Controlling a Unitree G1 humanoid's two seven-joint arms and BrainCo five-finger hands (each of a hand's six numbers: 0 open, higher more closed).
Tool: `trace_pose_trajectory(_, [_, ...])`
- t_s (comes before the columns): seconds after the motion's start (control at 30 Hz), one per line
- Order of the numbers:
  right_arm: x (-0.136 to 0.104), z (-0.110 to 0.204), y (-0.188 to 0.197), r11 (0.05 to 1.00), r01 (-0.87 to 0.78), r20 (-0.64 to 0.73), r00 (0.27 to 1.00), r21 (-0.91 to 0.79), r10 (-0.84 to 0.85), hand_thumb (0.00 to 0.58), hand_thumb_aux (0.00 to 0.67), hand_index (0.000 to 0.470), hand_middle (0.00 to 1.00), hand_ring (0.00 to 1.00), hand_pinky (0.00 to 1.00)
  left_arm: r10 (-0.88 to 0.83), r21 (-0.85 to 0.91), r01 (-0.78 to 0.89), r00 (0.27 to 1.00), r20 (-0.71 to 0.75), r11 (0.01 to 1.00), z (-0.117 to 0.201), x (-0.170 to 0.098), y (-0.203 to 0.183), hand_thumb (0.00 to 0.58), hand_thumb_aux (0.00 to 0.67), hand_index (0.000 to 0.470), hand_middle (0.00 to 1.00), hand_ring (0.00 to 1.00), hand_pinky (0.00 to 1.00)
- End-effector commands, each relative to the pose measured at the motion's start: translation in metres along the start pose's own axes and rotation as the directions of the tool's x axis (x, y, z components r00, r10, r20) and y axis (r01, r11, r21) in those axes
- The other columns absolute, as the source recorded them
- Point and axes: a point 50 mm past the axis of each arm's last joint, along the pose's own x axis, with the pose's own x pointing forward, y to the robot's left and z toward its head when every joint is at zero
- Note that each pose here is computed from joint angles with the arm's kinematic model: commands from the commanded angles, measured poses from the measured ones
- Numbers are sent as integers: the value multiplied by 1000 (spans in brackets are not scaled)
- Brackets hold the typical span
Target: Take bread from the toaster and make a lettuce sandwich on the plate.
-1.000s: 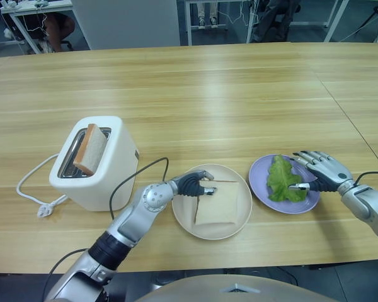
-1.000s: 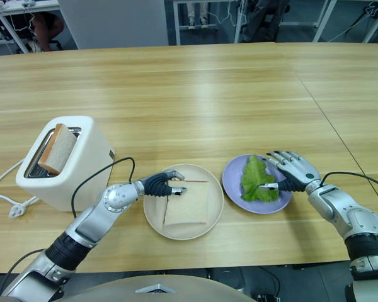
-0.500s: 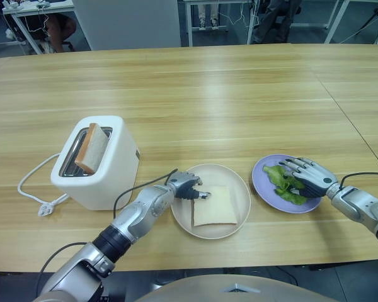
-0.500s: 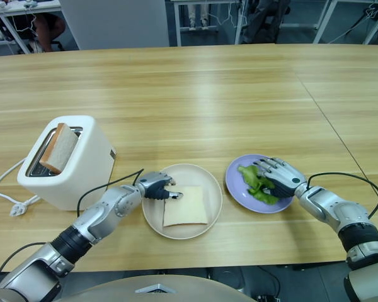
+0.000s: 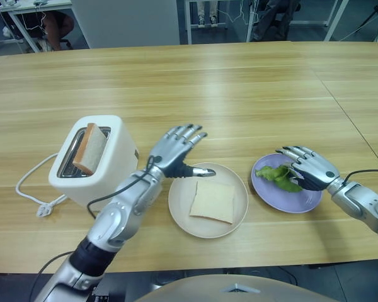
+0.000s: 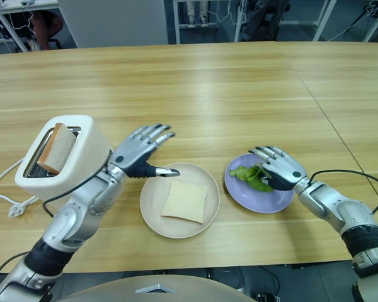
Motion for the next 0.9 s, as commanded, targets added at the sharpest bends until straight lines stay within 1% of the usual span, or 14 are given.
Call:
trace_pose_trajectory(0.03, [10,17,-25,993,111,59,992,30,-113,580,670,460,0,0,0,151,64,-143,981,-126,988,-18,-18,39,0,0,0,0,0,0])
trace_pose_trajectory(0.13, [15,30,-32,989,136,92,986,56,-141,580,670,460,0,0,0,214,128,-189,950,-226,974,-35,-32,58,0,0,0,0,0,0])
trace_pose_trajectory(0.23, [24,50,-36,985,143,147,977,95,-156,580,670,460,0,0,0,255,204,-191,896,-363,960,-61,-50,72,0,0,0,0,0,0])
trace_pose_trajectory(0.27, [29,58,-36,984,142,171,972,111,-160,580,670,460,0,0,0,246,247,-146,859,-449,958,-77,-61,74,0,0,0,0,0,0])
trace_pose_trajectory(0.37, [40,75,-37,980,142,214,962,141,-170,580,670,460,0,0,0,210,290,-31,764,-610,956,-109,-83,73,0,0,0,0,0,0])
trace_pose_trajectory(0.47, [53,90,-36,979,132,252,953,157,-169,580,670,460,0,0,0,112,239,89,693,-712,967,-131,-95,58,0,0,0,0,0,0])
trace_pose_trajectory(0.53, [61,98,-35,978,126,277,946,165,-168,580,670,460,0,0,0,52,196,141,671,-740,970,-137,-95,47,0,0,0,0,0,0])
trace_pose_trajectory(0.7, [79,114,-32,981,110,325,932,162,-158,580,670,460,0,0,0,-133,54,260,648,-750,964,-140,-88,13,0,0,0,0,0,0])
trace_pose_trajectory(0.8, [86,123,-27,986,90,357,924,142,-136,580,670,460,0,0,0,-186,-15,252,671,-718,968,-132,-82,5,0,0,0,0,0,0])
trace_pose_trajectory(0.9, [86,128,-17,995,34,393,917,91,-68,580,670,460,0,0,0,-202,-56,225,704,-681,973,-125,-75,4,0,0,0,0,0,0])
